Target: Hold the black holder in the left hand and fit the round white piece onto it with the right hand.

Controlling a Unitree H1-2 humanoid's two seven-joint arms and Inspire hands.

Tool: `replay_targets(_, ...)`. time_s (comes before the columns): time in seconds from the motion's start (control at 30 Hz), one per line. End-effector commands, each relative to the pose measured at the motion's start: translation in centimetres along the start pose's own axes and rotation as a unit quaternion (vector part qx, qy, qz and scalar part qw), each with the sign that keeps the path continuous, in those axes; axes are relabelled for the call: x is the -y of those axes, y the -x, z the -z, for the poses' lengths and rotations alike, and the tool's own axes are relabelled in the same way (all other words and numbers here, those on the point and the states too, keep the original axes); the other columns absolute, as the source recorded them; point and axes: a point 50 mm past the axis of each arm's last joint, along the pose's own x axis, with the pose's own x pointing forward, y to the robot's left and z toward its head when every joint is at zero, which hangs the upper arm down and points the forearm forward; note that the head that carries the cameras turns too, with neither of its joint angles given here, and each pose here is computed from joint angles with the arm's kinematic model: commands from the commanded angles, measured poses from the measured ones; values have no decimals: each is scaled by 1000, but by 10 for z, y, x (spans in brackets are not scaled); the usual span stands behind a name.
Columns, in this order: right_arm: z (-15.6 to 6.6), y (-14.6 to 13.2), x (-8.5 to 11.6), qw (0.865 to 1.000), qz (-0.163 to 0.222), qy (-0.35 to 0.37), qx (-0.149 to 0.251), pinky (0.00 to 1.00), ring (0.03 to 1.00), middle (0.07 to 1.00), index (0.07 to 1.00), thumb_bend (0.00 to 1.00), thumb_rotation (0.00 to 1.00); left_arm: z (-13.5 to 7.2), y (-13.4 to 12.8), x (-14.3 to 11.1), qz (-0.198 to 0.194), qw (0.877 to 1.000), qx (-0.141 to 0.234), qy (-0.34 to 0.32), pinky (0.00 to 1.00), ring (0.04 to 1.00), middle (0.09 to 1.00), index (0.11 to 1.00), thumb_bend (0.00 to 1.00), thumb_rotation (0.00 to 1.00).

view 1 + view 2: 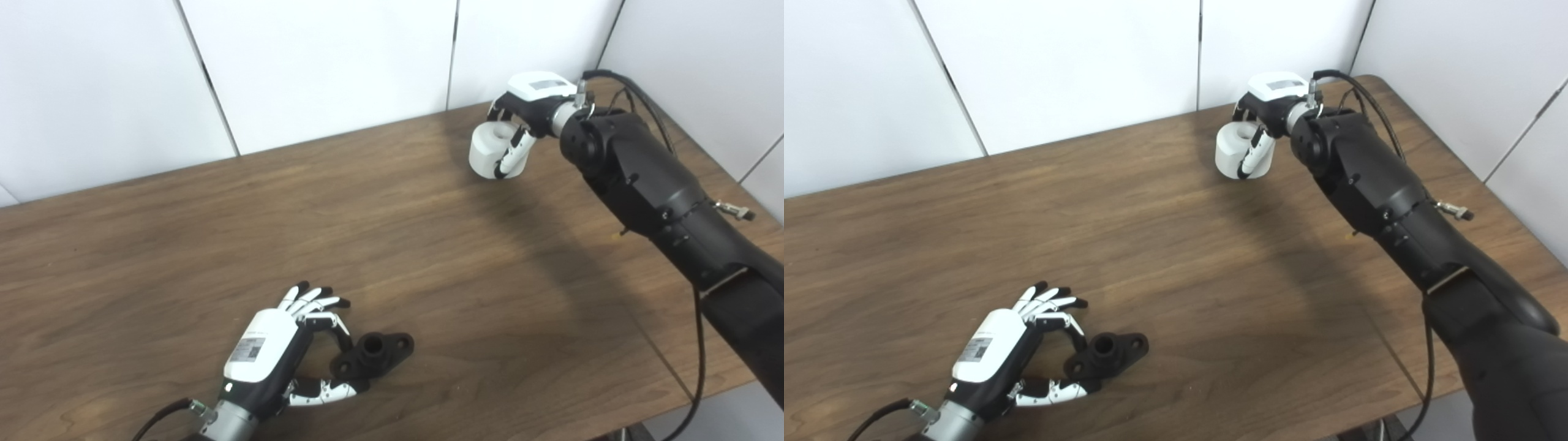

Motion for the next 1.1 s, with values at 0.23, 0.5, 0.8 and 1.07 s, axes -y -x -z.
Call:
replay_targets(0.23,2,2,28,996,80,14,21,1000,743,460,554,548,27,-5,-2,4,23,1000,4,-16,1000,907,814,484,524,57)
replay_targets(0.5,2,-1,26,994,98,24,29,1000,741,500,474,531,0,-6,-3,4,21,1000,3,-17,1000,903,811,484,523,58)
replay_targets(0.8,5,1,23,995,95,25,26,1000,726,485,487,532,1,-7,-4,4,19,1000,5,-16,1000,908,806,484,523,58)
replay_targets(1.07,1,10,27,993,108,32,44,1000,728,486,487,532,2,-9,-6,4,19,1000,5,-18,1000,909,804,484,524,58)
